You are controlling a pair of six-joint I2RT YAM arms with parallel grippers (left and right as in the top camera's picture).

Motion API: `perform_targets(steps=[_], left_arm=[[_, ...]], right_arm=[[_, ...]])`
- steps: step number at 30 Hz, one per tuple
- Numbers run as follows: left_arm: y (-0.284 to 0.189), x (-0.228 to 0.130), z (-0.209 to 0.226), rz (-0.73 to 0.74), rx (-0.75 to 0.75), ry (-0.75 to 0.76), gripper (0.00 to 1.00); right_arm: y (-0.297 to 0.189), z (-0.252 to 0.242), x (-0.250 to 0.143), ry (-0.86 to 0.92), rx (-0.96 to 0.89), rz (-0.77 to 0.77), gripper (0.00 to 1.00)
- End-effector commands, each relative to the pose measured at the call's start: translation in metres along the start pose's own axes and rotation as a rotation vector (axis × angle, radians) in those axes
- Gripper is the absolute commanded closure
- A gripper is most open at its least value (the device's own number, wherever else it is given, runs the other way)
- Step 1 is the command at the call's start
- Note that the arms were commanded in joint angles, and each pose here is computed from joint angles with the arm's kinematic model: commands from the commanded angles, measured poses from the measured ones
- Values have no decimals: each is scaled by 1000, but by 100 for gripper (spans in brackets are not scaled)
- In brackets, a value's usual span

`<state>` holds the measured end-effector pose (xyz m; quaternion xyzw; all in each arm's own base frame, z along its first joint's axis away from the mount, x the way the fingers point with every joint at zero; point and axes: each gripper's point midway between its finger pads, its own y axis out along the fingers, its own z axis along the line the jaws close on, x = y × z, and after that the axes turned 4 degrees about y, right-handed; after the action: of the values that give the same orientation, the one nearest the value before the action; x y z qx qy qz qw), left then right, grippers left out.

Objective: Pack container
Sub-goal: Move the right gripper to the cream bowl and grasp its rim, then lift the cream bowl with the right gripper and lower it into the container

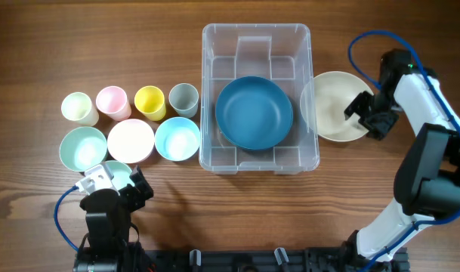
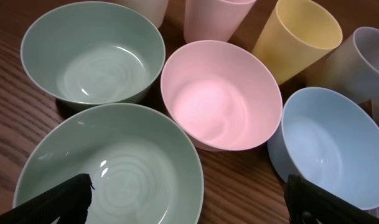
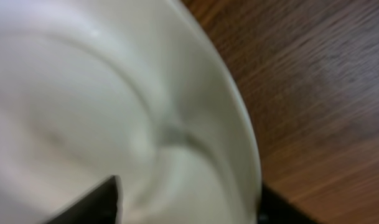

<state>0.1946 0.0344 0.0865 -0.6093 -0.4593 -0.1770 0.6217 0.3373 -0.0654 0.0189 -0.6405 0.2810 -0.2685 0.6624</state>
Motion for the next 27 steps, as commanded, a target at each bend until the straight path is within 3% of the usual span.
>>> perform_targets(steps=[1,3,4,9,12,15,19,22,27], left_arm=[[1,-2,0,2,-1,-4,0],[1,-2,0,2,-1,-4,0],[1,-2,0,2,-1,-4,0],[1,-2,0,2,-1,-4,0],[1,-2,0,2,-1,-4,0],[1,-2,0,2,-1,-4,0],[1,-2,0,2,-1,-4,0],[1,-2,0,2,-1,-4,0],[1,-2,0,2,-1,-4,0]], right_arm=[[22,-11,-13,73,-7,46,58],[20,-11,-9,95,9,28,94],[12,-11,-6,123,24,9,95],[-44,-12,10,163,125,-130,96],[-112,-7,8,146,249,-290,96],[-186,2,-13,74,400,-459,96],[-244,19,-56,-95,531,-596,96],[-257,37,-87,-219,588,-609,96],[-228,80,-119,-399,567,-498,96]])
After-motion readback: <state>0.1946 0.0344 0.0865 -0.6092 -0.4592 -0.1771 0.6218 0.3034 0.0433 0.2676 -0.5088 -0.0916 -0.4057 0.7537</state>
